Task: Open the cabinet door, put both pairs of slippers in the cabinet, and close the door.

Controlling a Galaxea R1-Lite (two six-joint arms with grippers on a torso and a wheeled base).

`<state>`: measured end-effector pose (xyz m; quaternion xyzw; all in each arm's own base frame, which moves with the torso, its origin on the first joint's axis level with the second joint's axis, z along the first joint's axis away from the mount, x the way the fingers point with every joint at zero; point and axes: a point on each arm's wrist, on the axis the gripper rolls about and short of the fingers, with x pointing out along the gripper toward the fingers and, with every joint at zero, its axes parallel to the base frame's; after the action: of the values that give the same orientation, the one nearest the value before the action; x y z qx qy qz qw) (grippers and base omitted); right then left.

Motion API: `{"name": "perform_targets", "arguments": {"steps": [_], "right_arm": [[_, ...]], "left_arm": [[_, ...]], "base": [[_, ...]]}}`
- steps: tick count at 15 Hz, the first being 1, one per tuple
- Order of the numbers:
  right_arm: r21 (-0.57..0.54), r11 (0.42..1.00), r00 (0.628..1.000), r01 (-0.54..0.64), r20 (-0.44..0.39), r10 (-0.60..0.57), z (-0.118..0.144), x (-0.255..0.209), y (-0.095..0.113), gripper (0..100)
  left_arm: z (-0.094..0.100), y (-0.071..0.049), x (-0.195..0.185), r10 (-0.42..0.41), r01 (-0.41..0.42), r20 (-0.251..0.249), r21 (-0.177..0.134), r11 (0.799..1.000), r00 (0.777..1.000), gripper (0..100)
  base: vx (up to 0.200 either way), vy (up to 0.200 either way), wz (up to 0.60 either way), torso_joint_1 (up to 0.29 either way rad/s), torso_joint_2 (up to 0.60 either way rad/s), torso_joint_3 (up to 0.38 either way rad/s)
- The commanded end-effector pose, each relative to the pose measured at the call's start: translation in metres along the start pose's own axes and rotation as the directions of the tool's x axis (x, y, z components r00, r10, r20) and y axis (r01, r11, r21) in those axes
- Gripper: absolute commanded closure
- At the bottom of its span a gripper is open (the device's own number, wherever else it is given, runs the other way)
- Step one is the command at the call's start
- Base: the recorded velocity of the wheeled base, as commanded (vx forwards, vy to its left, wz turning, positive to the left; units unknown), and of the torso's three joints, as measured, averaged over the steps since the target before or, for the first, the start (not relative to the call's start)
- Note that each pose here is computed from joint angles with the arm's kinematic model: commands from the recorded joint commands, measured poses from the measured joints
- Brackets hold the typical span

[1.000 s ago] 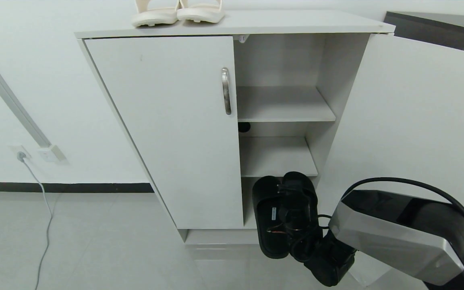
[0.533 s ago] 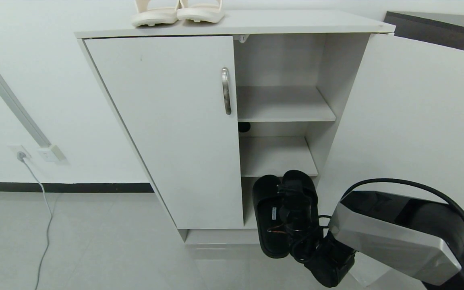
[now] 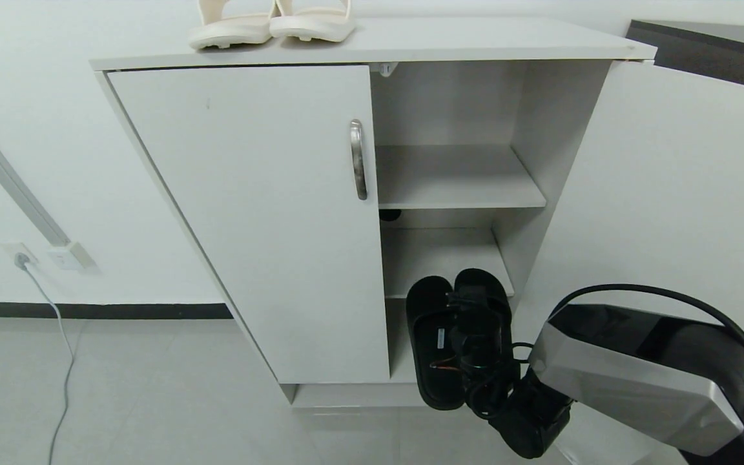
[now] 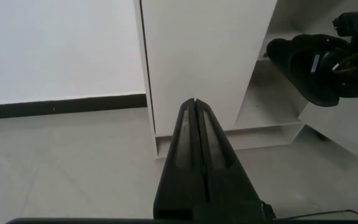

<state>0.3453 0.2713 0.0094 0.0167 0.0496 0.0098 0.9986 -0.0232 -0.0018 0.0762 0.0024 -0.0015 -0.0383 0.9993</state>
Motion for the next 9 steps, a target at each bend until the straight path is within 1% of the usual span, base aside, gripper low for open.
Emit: {"name": "perform_targets", "arguments": {"steps": [1, 6, 9], "right_arm": [[0.001, 1.0, 1.0, -0.002, 0.002, 0.002, 0.0013, -0.0006, 0.0006, 100], [-0.002, 1.0, 1.0, 0.001, -0.004, -0.001, -0.0014, 0.0009, -0.0011, 100], [-0.004, 1.0, 1.0, 0.016, -0.01, -0.016, -0.0042, 0.0071, -0.0068, 100]], "left_arm": [[0.0, 0.0, 0.0001, 0.0, 0.0, -0.001, 0.0, 1.0, 1.0, 100], [0.0, 0.0, 0.0001, 0.0, 0.0, -0.001, -0.002, 1.0, 1.0, 100], [0.0, 0.0, 0.0001, 0.001, -0.001, -0.001, -0.002, 1.0, 1.0, 100]], "base": [[0.2, 0.0, 0.0, 0.002, 0.0, -0.002], [0.2, 0.0, 0.0, 0.003, 0.0, 0.001], [0.0, 0.0, 0.0, 0.0, 0.0, 0.0]]}}
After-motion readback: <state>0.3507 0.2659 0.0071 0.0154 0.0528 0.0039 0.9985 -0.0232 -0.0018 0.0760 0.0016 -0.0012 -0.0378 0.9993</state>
